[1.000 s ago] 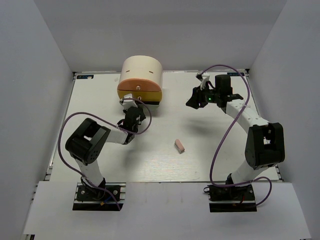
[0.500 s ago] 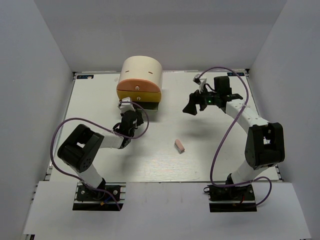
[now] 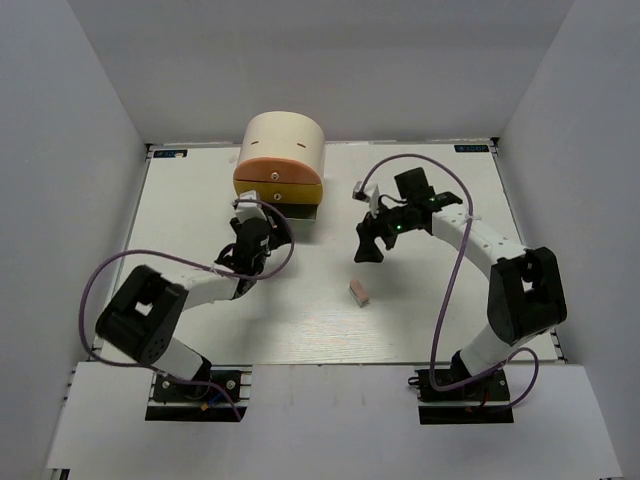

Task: Sort the stationery into containers
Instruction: Open the drawer in the storage box, then pick up the pen from the center of the board, then place the pen in the drawer, then close the drawer in the storage box.

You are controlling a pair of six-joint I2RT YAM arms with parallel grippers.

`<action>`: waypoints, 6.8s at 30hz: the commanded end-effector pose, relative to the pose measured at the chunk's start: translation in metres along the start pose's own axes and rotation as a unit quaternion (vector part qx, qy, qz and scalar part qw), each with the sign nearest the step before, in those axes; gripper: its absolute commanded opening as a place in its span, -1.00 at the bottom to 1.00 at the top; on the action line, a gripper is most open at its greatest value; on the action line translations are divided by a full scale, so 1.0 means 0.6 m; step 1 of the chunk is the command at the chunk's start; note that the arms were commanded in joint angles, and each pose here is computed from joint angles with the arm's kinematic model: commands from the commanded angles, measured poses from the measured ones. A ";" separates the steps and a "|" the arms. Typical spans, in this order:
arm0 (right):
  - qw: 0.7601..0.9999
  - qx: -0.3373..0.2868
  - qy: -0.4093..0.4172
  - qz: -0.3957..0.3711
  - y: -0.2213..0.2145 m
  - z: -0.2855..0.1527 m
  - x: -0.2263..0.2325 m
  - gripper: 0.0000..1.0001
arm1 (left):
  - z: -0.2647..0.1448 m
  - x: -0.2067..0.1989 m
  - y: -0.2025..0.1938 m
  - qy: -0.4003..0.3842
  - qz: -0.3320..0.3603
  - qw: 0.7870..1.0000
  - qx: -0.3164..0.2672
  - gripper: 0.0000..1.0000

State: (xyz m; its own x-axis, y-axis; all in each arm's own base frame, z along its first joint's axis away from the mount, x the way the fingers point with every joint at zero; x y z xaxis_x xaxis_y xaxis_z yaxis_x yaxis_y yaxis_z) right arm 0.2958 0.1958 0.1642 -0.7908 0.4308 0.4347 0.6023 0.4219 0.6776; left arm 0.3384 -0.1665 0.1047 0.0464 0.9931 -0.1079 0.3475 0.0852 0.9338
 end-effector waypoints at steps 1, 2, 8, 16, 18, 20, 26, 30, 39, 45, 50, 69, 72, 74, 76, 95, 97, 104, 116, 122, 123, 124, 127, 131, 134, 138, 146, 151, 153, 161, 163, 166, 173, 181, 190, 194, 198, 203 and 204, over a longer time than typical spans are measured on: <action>0.999 0.046 -0.019 -0.017 -0.030 0.006 0.029 0.78 | -0.039 0.005 0.053 -0.004 -0.006 0.999 -0.037 0.69; 0.997 0.062 -0.042 -0.014 -0.040 0.009 0.021 0.74 | -0.049 0.012 0.046 -0.001 0.000 1.000 -0.024 0.69; 0.989 0.118 -0.090 -0.007 -0.074 0.038 0.038 0.57 | -0.115 0.039 0.042 0.001 -0.021 1.000 0.003 0.69; 0.974 0.183 -0.128 0.036 -0.117 0.065 0.061 0.44 | -0.191 0.081 0.034 0.015 -0.050 0.999 -0.003 0.69; 0.972 0.192 -0.129 0.031 -0.124 0.072 0.069 0.44 | -0.202 0.085 0.039 0.013 -0.053 0.998 -0.008 0.69; 0.970 0.201 -0.132 0.033 -0.133 0.075 0.073 0.44 | -0.204 0.087 0.037 0.014 -0.051 0.999 -0.005 0.69; 0.962 0.232 -0.139 0.041 -0.160 0.096 0.085 0.36 | -0.215 0.094 0.036 0.020 -0.054 0.998 -0.003 0.69; 0.959 0.235 -0.151 0.050 -0.167 0.105 0.083 0.16 | -0.224 0.098 0.042 0.022 -0.057 0.998 -0.011 0.69; 0.967 0.214 -0.141 0.013 -0.140 0.107 0.082 -0.76 | -0.237 0.103 0.039 0.017 -0.064 0.998 -0.011 0.67; 0.979 0.137 -0.109 -0.104 -0.042 0.089 0.099 -1.00 | -0.248 0.103 0.023 0.003 -0.082 0.997 0.005 0.67; 0.972 0.046 -0.098 -0.209 0.079 0.075 0.119 -1.00 | -0.257 0.106 0.022 0.003 -0.094 0.996 0.006 0.67; 0.910 -0.023 -0.115 -0.398 0.250 0.155 0.072 -1.00 | -0.266 0.112 0.011 0.001 -0.111 0.994 0.000 0.67; 0.906 -0.029 -0.124 -0.404 0.253 0.159 0.066 -1.00 | -0.263 0.111 0.011 -0.001 -0.113 0.994 -0.004 0.67; 0.906 -0.028 -0.124 -0.404 0.251 0.164 0.062 -1.00 | -0.263 0.110 0.014 -0.003 -0.115 0.993 -0.008 0.67; 0.903 -0.028 -0.126 -0.410 0.250 0.166 0.059 -1.00 | -0.261 0.110 0.011 -0.001 -0.113 0.994 -0.005 0.67; 0.896 0.017 -0.110 -0.430 0.205 0.205 0.029 -0.42 | -0.264 0.109 0.011 -0.005 -0.113 0.994 -0.003 0.67; 0.898 0.022 -0.110 -0.426 0.200 0.212 0.024 -0.31 | -0.264 0.110 0.008 -0.004 -0.111 0.994 0.001 0.67; 0.901 0.018 -0.105 -0.421 0.196 0.200 0.037 0.07 | -0.265 0.109 0.007 -0.008 -0.111 0.994 0.003 0.67; 0.920 -0.026 -0.091 -0.380 0.217 0.136 0.091 0.02 | -0.221 0.077 -0.009 -0.040 -0.085 0.995 0.022 0.24; 0.946 -0.036 -0.081 -0.313 0.211 0.091 0.116 -0.77 | -0.158 0.048 -0.003 -0.048 -0.039 0.997 0.042 -0.47; 0.952 -0.042 -0.084 -0.292 0.211 0.078 0.118 -0.80 | -0.148 0.041 0.001 -0.055 -0.029 0.997 0.040 -0.51; 0.955 -0.038 -0.086 -0.282 0.203 0.079 0.113 -0.80 | -0.138 0.037 0.000 -0.053 -0.027 0.997 0.046 -0.51; 0.961 -0.043 -0.093 -0.255 0.194 0.061 0.105 -0.71 | -0.102 0.022 -0.006 -0.051 0.000 0.996 0.070 -0.27; 0.967 -0.042 -0.104 -0.230 0.174 0.042 0.094 -0.47 | -0.062 0.003 0.002 -0.052 0.006 0.996 0.069 0.22; 0.969 -0.043 -0.111 -0.217 0.163 0.030 0.083 -0.44 | -0.034 -0.010 0.000 -0.051 0.007 0.996 0.073 0.25; 0.971 -0.047 -0.118 -0.203 0.158 0.013 0.074 -0.44 | 0.000 -0.019 -0.007 -0.037 0.014 0.996 0.085 0.27; 0.974 -0.052 -0.124 -0.184 0.146 -0.008 0.057 -0.44 | 0.046 -0.019 0.011 0.013 0.014 0.998 0.061 0.30; 0.976 -0.049 -0.124 -0.172 0.134 -0.010 0.049 -0.41 | 0.064 -0.027 0.018 0.024 0.005 0.999 0.041 0.30; 0.976 -0.049 -0.123 -0.170 0.130 -0.011 0.048 -0.41 | 0.069 -0.031 0.024 0.025 -0.015 0.999 0.028 0.30; 0.979 -0.044 -0.121 -0.159 0.116 -0.013 0.043 -0.41 | 0.080 -0.037 0.021 0.022 -0.035 0.999 0.019 0.30; 0.979 -0.044 -0.121 -0.157 0.114 -0.013 0.041 -0.41 | 0.082 -0.037 0.018 0.022 -0.035 0.999 0.019 0.30; 0.979 -0.045 -0.124 -0.155 0.114 -0.016 0.037 -0.41 | 0.091 -0.042 0.020 0.022 -0.036 0.999 0.017 0.30; 0.980 -0.043 -0.123 -0.153 0.109 -0.018 0.039 -0.39 | 0.106 -0.042 0.029 0.030 -0.043 0.999 0.014 0.30; 0.980 -0.041 -0.125 -0.151 0.100 -0.022 0.036 -0.39 | 0.110 -0.040 0.029 0.045 -0.068 0.997 0.007 0.27; 0.980 -0.038 -0.124 -0.148 0.096 -0.022 0.036 -0.39 | 0.113 -0.048 0.039 0.040 -0.084 0.995 -0.020 0.25; 0.981 -0.036 -0.122 -0.147 0.092 -0.021 0.035 -0.36 | 0.112 -0.047 0.036 0.040 -0.084 0.995 -0.020 0.25; 0.981 -0.035 -0.121 -0.148 0.091 -0.021 0.035 -0.36 | 0.106 -0.051 0.029 0.020 -0.072 0.997 -0.010 0.25; 0.981 -0.036 -0.124 -0.146 0.088 -0.023 0.032 -0.33 | 0.055 -0.056 0.013 -0.036 -0.070 0.997 0.011 0.27; 0.981 -0.034 -0.123 -0.147 0.086 -0.020 0.034 -0.33 | 0.035 -0.050 0.011 -0.043 -0.070 0.997 0.012 0.27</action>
State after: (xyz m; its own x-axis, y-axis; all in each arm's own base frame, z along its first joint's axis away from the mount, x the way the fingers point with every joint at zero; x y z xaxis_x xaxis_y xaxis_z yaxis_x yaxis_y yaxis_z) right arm 0.3120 0.2176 0.2014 -0.8679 0.4903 0.0801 0.3692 0.5288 0.7642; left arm 0.3771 -0.1947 0.0833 -0.0053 0.9770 -0.2130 0.4022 0.1971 0.8941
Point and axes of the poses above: each gripper's point midway between its finger pads, its own z axis out along the fingers, its own x axis along the line the jaws close on, y = z × x, the point moved 5 cm from there along -z, back along the fingers, and after that the axes turned 14 degrees about z, right-handed, at the moved point
